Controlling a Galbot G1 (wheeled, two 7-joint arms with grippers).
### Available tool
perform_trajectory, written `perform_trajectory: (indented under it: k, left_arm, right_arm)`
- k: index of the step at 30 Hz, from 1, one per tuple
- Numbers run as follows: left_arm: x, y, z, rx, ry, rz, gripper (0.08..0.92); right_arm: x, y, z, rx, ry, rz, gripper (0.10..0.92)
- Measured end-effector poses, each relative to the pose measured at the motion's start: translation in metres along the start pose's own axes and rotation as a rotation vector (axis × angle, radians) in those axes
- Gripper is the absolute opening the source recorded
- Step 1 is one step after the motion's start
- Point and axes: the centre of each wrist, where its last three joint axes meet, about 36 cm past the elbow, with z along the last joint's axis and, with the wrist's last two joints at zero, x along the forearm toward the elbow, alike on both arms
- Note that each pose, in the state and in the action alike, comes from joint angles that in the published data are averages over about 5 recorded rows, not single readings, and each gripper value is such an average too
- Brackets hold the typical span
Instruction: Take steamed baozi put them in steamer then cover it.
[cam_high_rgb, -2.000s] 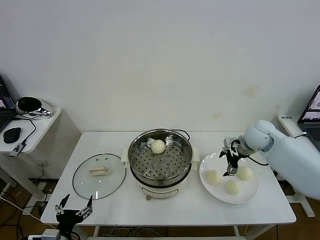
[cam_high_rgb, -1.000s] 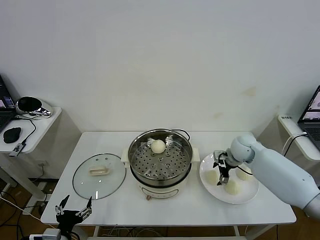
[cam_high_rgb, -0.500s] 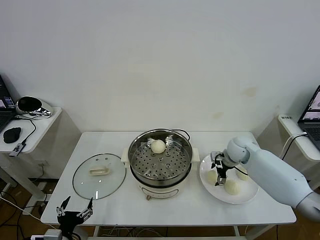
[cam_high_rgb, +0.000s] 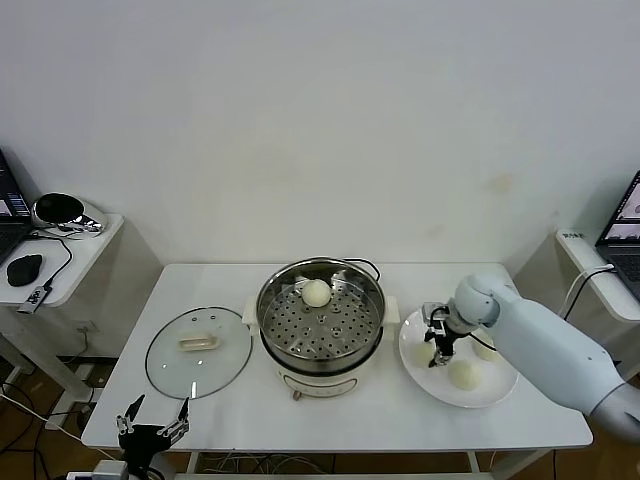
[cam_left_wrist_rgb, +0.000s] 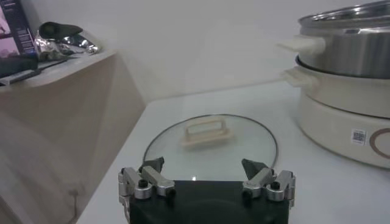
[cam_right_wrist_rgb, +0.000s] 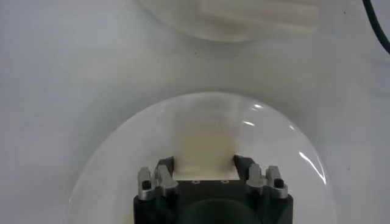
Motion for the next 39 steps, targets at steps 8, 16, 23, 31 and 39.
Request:
perform_trajectory:
  k: [8,16,23,31,39]
  left_arm:
    - [-0.003,-0.002,-0.004,0.002,-0.014,0.002,0.823]
    - [-0.001,0.0,-0.011,-0.002,-0.035,-0.005,0.823]
    - [0.006,0.004,-0.018,-0.01,-0.052,-0.018,0.823]
    - [0.01,0.005,-0.025,-0.012,-0.069,-0.032,0.823]
    - [0.016,0.007,-0.031,-0.019,-0.078,-0.045,0.823]
  right_arm:
    - [0.044,-0.011,0.007,-0.01,-0.008,0.013,0.577]
    - [0.131,-0.036,-0.014,0.012,-0.048,0.035,0.577]
    - [0.203,-0.055,-0.053,0.035,-0.098,0.027,0.577]
    - [0.24,-0.066,-0.119,0.083,-0.134,0.002,0.577]
    - [0.231,-0.066,-0.192,0.135,-0.148,-0.045,0.577]
